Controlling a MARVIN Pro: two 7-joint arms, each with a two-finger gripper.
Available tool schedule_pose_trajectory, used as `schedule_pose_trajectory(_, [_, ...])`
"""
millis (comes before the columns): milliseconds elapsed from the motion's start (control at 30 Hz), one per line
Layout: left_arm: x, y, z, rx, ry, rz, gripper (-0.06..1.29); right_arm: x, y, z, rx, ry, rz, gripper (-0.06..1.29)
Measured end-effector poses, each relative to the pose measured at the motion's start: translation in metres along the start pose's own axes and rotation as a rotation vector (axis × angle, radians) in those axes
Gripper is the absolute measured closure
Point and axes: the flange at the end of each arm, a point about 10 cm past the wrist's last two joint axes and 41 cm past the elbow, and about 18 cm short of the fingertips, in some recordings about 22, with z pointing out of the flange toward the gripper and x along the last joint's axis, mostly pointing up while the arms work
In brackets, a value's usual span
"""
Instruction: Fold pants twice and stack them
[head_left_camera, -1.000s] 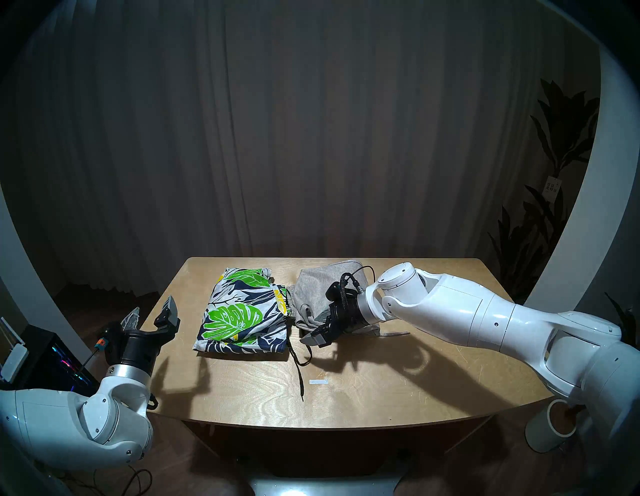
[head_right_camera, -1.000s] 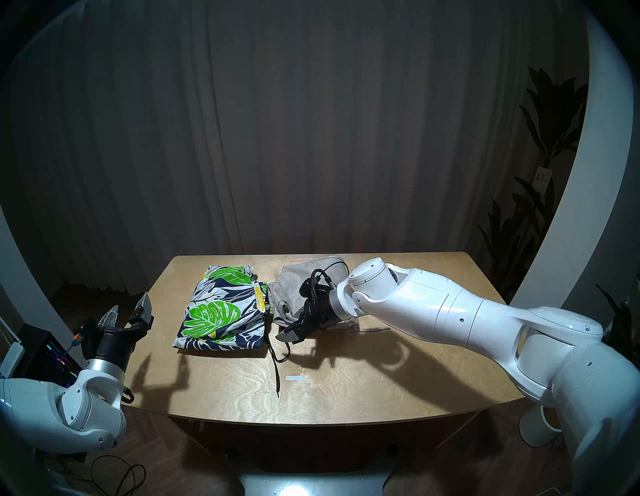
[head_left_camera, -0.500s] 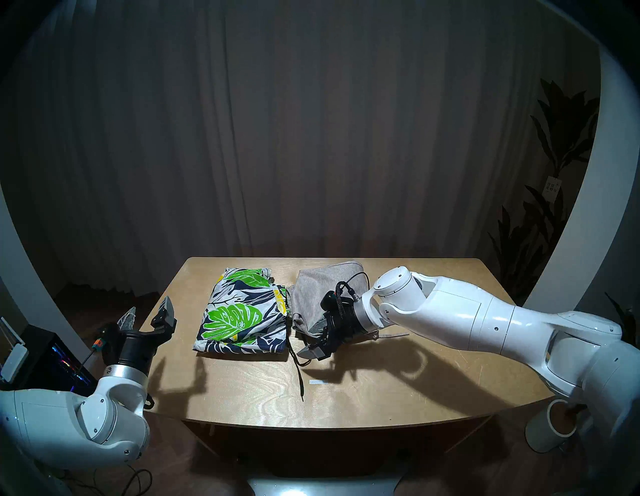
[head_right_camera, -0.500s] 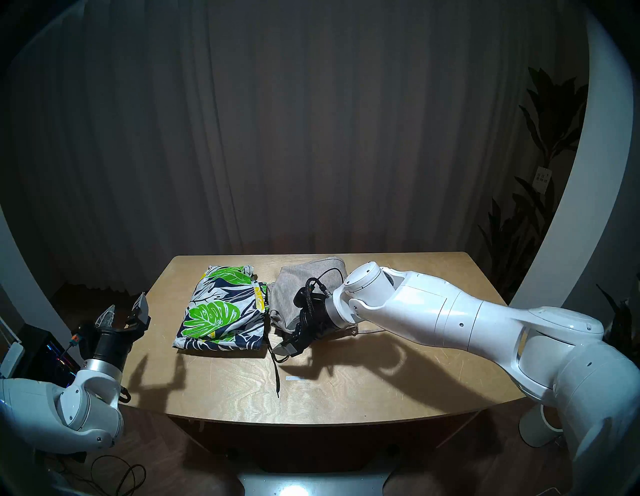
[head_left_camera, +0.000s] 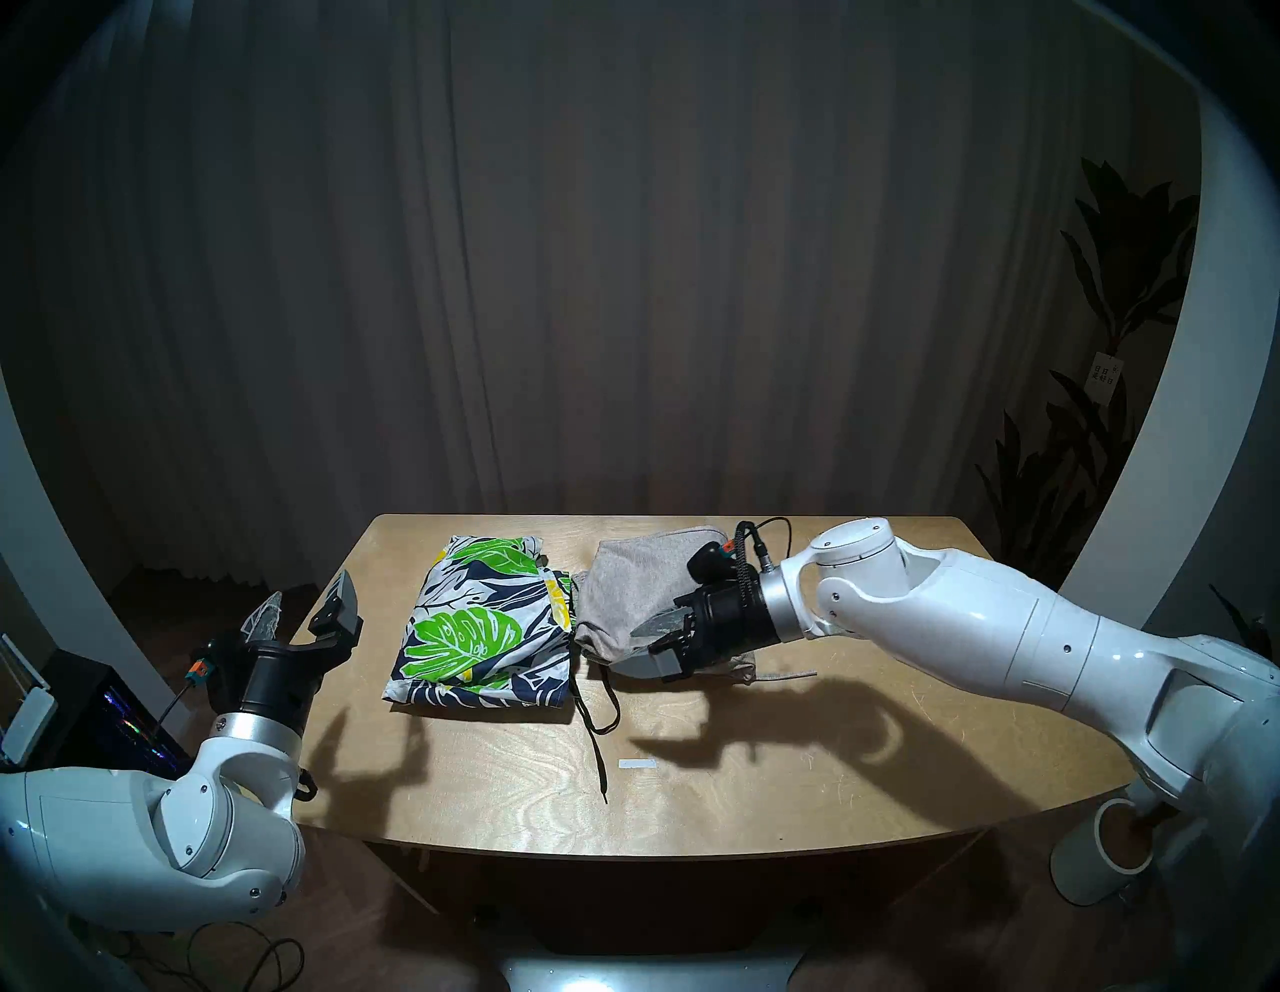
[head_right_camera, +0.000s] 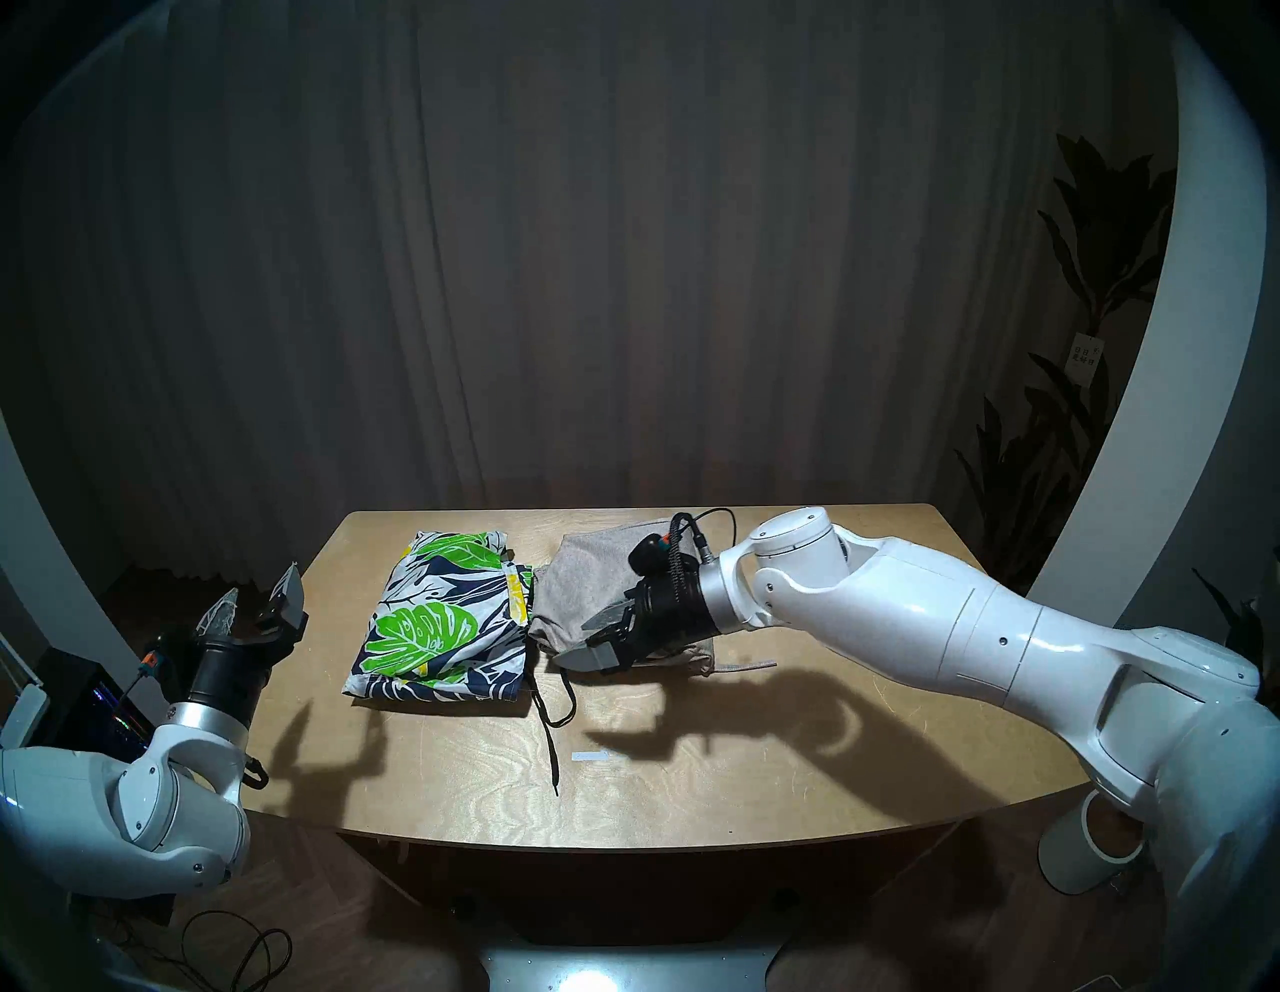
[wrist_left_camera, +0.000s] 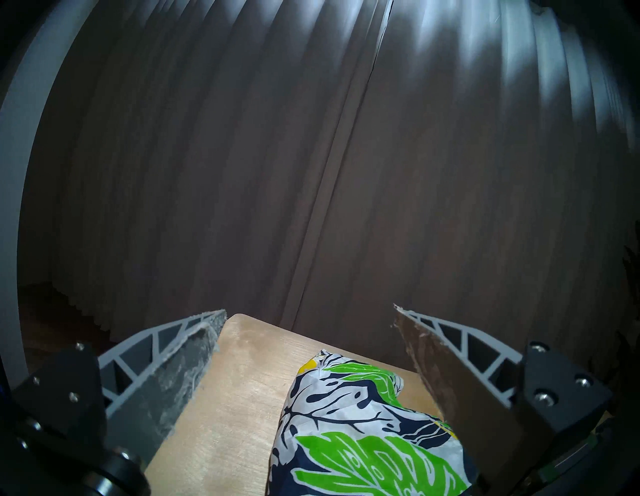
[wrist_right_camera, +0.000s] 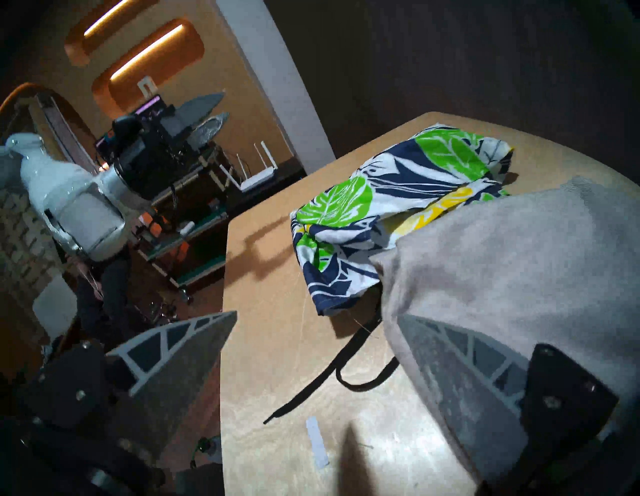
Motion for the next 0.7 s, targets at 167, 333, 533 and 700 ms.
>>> schedule_pose_trajectory(167, [0.005,0.008,0.003,-0.023,0.011,-0.020,0.00,-0.014,0.009,-0.026,-0.011,0.045,0.115,0.03])
schedule_pose_trajectory(333, [0.008,0.014,0.004,-0.032,0.016,-0.043,0.00,-0.036,0.011,-0.044,0.003,0.071,0.244,0.03])
schedule_pose_trajectory(533, [0.009,0.025,0.001,-0.044,0.010,-0.089,0.00,-0.058,0.009,-0.059,0.043,0.109,0.386,0.03])
schedule_pose_trajectory(700, [0.008,0.036,-0.003,-0.053,-0.001,-0.134,0.00,-0.062,0.006,-0.070,0.083,0.158,0.469,0.03])
